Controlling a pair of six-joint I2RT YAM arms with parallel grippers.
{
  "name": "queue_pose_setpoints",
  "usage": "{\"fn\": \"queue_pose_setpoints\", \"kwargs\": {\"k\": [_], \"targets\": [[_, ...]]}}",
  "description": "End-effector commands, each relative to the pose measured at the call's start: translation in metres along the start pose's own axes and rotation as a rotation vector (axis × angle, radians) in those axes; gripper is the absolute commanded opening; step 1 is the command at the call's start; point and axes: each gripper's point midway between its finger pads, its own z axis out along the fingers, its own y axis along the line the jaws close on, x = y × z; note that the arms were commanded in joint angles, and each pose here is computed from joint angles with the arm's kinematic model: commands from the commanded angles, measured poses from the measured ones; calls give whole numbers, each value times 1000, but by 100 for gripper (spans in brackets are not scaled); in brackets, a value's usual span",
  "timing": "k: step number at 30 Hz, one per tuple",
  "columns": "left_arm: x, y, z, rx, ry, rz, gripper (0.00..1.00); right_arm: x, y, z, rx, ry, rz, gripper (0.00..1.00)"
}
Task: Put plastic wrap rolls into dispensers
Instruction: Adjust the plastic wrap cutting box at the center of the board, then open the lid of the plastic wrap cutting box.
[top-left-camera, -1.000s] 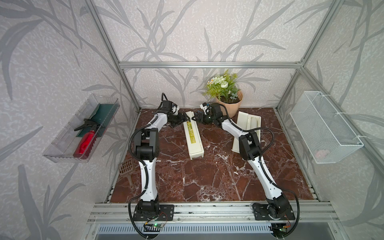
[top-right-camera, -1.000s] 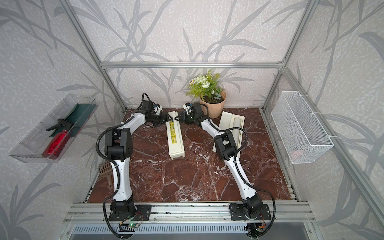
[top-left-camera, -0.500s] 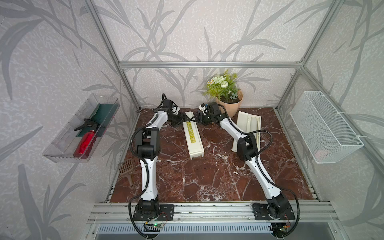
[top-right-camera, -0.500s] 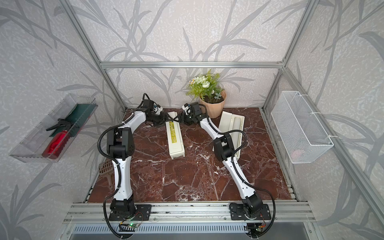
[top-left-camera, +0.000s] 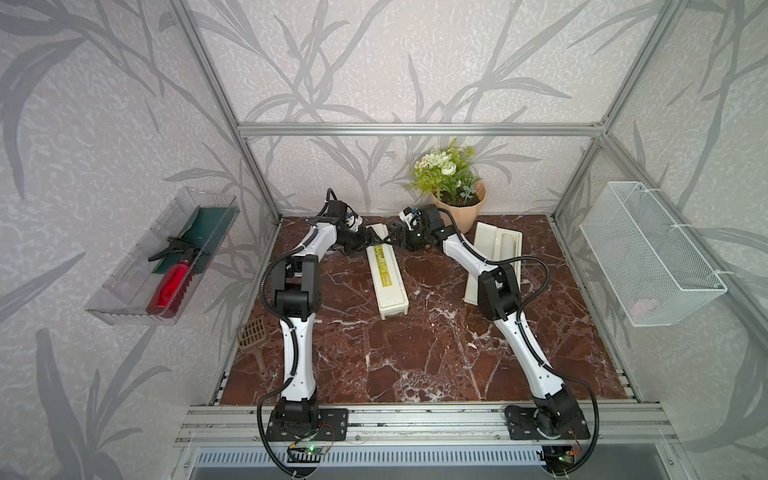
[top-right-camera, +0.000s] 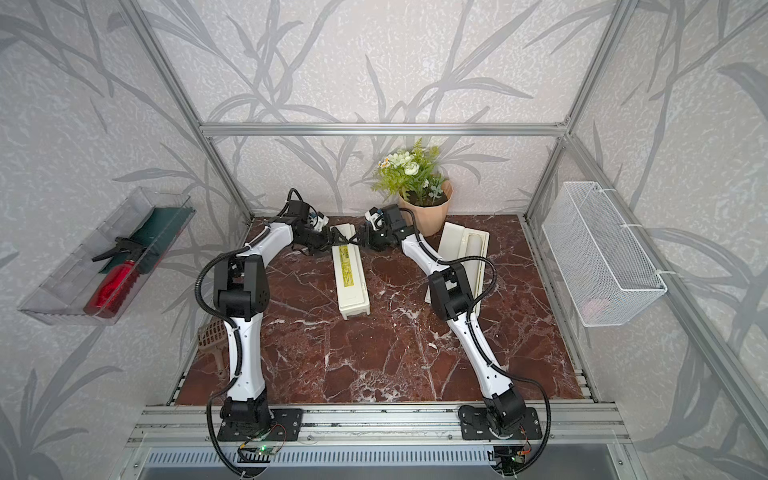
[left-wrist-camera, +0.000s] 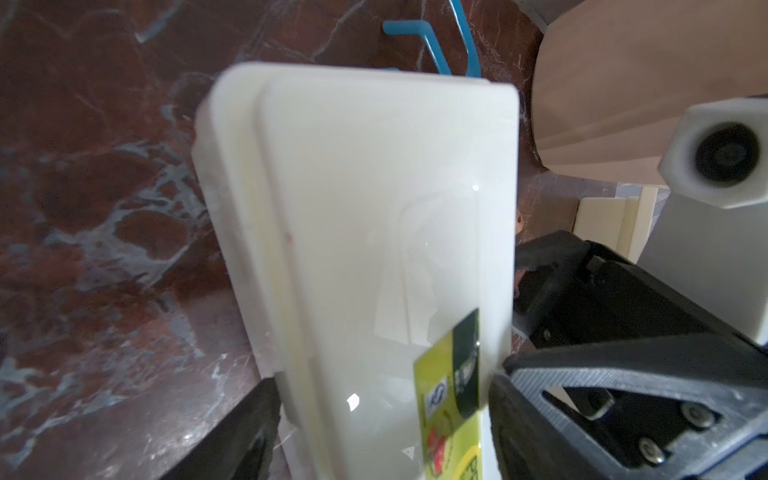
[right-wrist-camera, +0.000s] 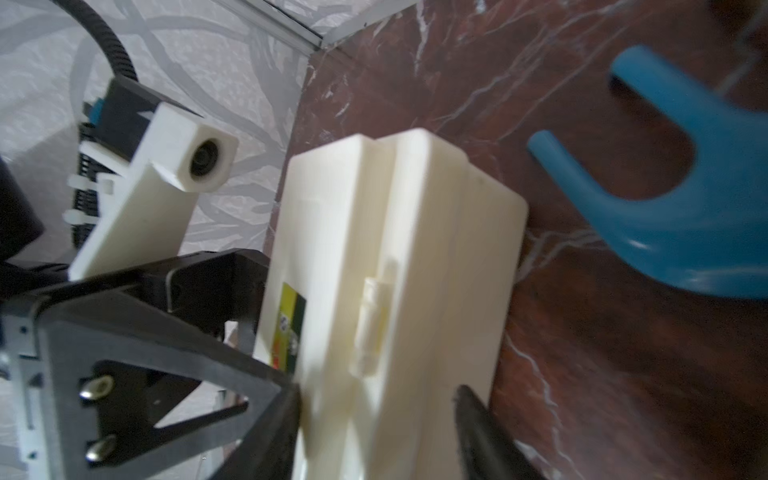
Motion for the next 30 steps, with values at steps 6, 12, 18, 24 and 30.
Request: {"fn": "queue_pose_setpoints", "kwargs": {"k": [6, 12, 18, 24, 30], "targets": [[31, -40, 27, 76, 55, 31, 76, 7, 3, -62, 167, -21, -105, 79], [17, -51, 25, 83, 13, 61, 81, 17, 21, -101, 367, 13, -192, 79], [-31, -41, -43, 72, -207, 53, 86, 57, 41, -107, 606, 54, -168, 80], [-48, -19, -102, 40, -330, 22, 86, 92, 66, -82, 702, 113, -101, 81], [-17, -6, -106, 19, -311, 8, 86, 100, 71, -67, 856, 109, -141, 81]]}}
